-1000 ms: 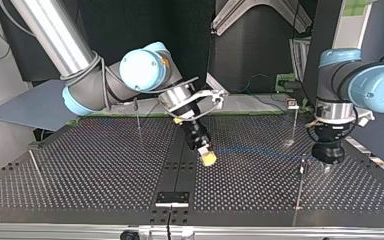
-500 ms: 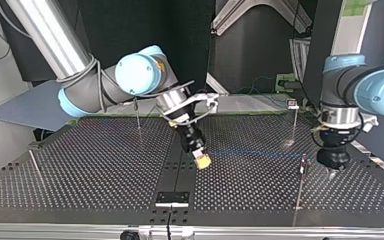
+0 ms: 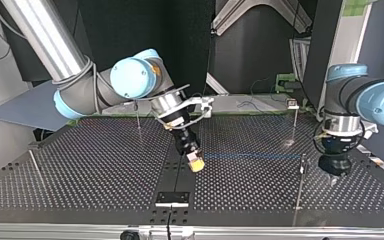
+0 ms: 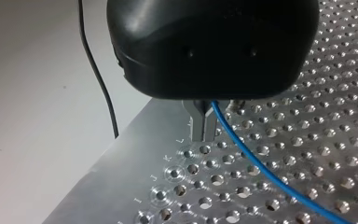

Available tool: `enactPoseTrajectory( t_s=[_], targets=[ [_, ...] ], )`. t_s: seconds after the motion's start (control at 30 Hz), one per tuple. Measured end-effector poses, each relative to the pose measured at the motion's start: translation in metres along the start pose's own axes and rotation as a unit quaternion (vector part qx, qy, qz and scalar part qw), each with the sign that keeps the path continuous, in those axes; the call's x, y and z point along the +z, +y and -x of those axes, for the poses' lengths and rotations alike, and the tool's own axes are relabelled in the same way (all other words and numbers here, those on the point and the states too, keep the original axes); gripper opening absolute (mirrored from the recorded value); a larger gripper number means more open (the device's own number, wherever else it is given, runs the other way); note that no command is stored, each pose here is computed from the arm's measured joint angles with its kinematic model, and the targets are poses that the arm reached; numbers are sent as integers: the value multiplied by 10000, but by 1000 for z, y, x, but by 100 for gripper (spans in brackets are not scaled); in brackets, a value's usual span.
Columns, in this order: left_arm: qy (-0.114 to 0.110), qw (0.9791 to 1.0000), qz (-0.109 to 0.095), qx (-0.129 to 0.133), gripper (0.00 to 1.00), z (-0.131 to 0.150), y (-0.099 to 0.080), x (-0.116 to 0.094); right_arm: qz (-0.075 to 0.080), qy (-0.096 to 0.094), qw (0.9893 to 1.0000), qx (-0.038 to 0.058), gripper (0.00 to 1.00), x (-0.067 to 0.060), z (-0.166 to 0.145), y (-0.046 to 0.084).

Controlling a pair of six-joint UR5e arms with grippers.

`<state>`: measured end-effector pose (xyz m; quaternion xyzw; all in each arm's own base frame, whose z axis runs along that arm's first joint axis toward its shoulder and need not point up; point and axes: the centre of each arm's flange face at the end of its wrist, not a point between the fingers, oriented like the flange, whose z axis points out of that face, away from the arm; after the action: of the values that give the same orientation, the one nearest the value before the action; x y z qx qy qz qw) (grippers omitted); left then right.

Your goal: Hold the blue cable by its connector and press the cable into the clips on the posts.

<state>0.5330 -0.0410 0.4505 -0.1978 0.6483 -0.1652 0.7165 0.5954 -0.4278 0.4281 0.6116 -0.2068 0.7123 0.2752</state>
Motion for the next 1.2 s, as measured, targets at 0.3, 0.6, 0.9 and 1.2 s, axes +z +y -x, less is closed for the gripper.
enactPoseTrajectory(
  t_s=[0.3, 0.6, 0.9, 1.2],
  targets=[
    [62, 10000, -7, -18, 0, -3, 7, 12, 131, -9, 9999, -11, 0, 1, 1, 12],
    [-47, 10000, -19, -46, 0, -2, 15, 19, 168, 46, 9998, -22, 0, 3, -3, 17],
    [-268, 9994, -165, -148, 0, 9, 11, 26, 335, 52, 9994, 23, 0, 11, 0, 27],
    [-297, 9992, -198, -161, 0, 11, 9, 27, 388, 67, 9992, 97, 0, 20, 4, 32]
  ],
)
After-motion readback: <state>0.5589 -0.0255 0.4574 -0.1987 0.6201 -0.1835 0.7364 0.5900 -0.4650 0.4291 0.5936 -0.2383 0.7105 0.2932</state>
